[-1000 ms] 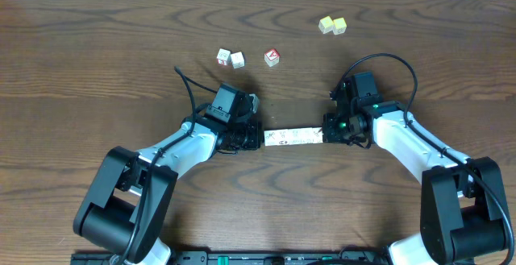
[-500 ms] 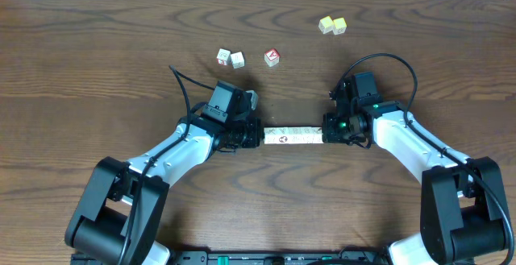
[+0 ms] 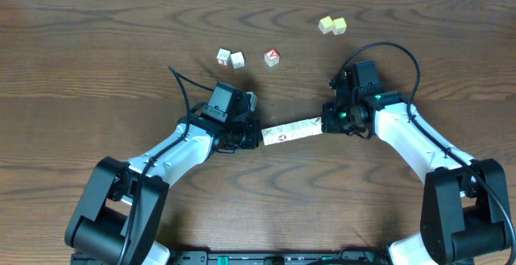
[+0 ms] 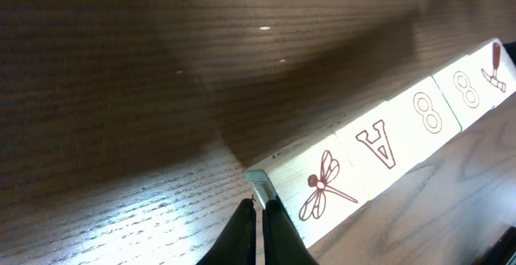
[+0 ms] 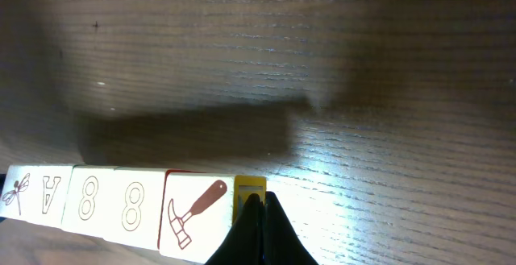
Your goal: Lift 5 blocks
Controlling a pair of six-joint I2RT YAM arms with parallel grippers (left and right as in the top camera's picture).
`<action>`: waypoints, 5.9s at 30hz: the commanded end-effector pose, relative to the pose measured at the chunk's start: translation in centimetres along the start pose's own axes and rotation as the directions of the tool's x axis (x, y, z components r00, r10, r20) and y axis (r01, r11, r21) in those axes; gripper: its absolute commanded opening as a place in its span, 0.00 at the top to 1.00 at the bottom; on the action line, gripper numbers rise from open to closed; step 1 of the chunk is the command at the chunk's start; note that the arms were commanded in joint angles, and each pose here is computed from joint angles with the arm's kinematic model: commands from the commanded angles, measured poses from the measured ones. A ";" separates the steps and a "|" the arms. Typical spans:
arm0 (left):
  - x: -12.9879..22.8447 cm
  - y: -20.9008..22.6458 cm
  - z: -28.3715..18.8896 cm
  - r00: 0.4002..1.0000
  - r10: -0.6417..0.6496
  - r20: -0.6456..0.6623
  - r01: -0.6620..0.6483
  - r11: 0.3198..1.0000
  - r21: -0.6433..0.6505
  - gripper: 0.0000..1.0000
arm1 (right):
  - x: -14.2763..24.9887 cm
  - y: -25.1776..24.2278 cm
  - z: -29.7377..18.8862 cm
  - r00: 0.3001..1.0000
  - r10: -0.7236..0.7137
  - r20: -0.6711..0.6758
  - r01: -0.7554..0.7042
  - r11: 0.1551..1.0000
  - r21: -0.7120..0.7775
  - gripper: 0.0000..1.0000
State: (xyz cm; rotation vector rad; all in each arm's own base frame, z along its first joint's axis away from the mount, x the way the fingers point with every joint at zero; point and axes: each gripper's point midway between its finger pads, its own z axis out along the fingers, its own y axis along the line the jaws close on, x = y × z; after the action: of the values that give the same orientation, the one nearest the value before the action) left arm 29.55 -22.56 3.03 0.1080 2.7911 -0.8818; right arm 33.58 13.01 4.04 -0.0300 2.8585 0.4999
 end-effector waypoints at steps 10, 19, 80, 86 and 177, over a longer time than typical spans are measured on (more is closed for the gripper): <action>-0.9 -3.2 -2.2 0.997 0.064 0.049 -0.068 0.994 0.087 0.93 | 0.5 4.4 -0.6 0.999 -0.026 -0.033 0.021 0.989 -0.148 0.99; -1.0 -3.3 -2.3 0.997 0.053 0.050 -0.058 0.994 0.089 0.93 | -0.1 5.2 -2.0 0.998 -0.028 -0.048 0.020 0.988 -0.156 0.99; -4.2 -6.5 -4.9 0.987 0.068 0.147 -0.089 0.987 0.137 0.93 | -0.1 5.4 -3.1 0.997 -0.009 -0.082 -0.002 0.990 -0.138 0.99; -4.3 -6.7 -5.2 0.985 0.072 0.154 -0.094 0.986 0.140 0.93 | -0.4 5.6 -3.3 0.997 -0.012 -0.073 0.001 0.990 -0.142 0.99; -4.1 -6.7 -5.3 0.988 0.064 0.143 -0.083 0.987 0.136 0.92 | -0.9 6.2 -5.0 0.999 -0.027 -0.044 0.020 0.988 -0.150 0.99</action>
State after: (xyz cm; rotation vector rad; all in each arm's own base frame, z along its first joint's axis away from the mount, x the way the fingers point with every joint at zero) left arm 31.45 -22.29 8.02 0.0700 2.6691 -0.8735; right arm 33.45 13.09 8.11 -0.0090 2.9121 0.4627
